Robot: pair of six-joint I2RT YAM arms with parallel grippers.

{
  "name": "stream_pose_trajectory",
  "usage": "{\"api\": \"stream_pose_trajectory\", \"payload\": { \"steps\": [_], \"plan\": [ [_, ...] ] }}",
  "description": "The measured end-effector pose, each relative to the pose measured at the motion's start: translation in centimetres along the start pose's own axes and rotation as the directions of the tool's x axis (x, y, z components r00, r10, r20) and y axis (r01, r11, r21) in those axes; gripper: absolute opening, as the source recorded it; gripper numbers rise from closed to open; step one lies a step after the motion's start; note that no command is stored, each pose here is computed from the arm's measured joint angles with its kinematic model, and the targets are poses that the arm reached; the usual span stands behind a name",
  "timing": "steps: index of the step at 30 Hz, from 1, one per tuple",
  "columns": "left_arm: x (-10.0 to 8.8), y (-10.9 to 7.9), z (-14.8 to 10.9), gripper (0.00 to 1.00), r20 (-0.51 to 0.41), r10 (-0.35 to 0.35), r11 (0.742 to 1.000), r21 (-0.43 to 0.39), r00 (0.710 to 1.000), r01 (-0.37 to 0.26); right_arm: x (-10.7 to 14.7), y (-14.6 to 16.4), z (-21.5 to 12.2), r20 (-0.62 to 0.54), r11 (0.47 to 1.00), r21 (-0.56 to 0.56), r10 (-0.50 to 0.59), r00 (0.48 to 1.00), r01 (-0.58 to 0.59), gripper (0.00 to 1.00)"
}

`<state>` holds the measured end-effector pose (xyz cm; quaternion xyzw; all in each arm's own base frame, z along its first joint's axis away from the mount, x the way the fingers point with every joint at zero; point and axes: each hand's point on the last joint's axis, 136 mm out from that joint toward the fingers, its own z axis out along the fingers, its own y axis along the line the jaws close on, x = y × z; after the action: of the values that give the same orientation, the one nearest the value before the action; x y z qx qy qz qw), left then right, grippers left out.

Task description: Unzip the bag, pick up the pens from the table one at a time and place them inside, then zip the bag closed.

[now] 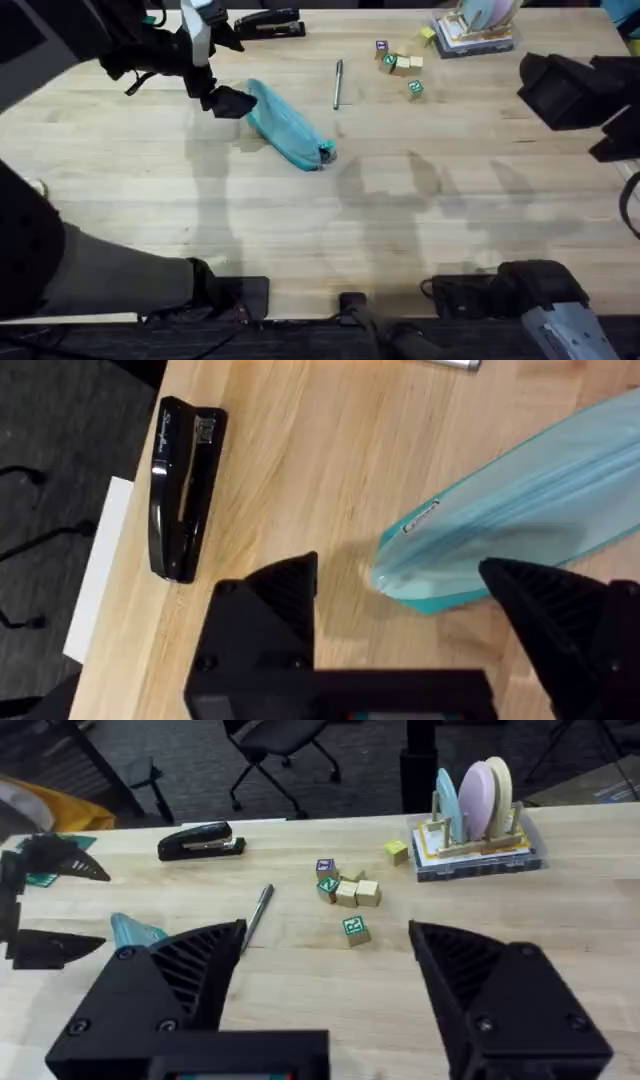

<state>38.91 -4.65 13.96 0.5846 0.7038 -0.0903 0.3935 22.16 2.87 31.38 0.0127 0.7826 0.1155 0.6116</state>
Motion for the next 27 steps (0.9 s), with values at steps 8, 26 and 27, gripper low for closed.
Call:
{"api": "stream_pose_trajectory", "payload": {
  "steps": [8,26,27],
  "plan": [
    [1.3,-0.4,1.5,0.991,-0.004,-0.029,0.999,0.039,1.0,0.029,0.0,0.0,0.0,0.0,1.0,0.0,0.0,1.0,0.0,0.998],
    [2.4,-1.5,3.6,0.993,-0.006,-0.056,0.993,0.1,0.998,0.057,0.0,0.0,0.0,0.0,1.0,0.0,0.0,1.0,0.0,0.998],
    [2.4,-1.5,3.6,0.993,-0.006,-0.056,0.993,0.1,0.998,0.056,0.0,0.0,0.0,0.0,1.0,0.0,0.0,1.0,0.0,0.998]
  ]
}}
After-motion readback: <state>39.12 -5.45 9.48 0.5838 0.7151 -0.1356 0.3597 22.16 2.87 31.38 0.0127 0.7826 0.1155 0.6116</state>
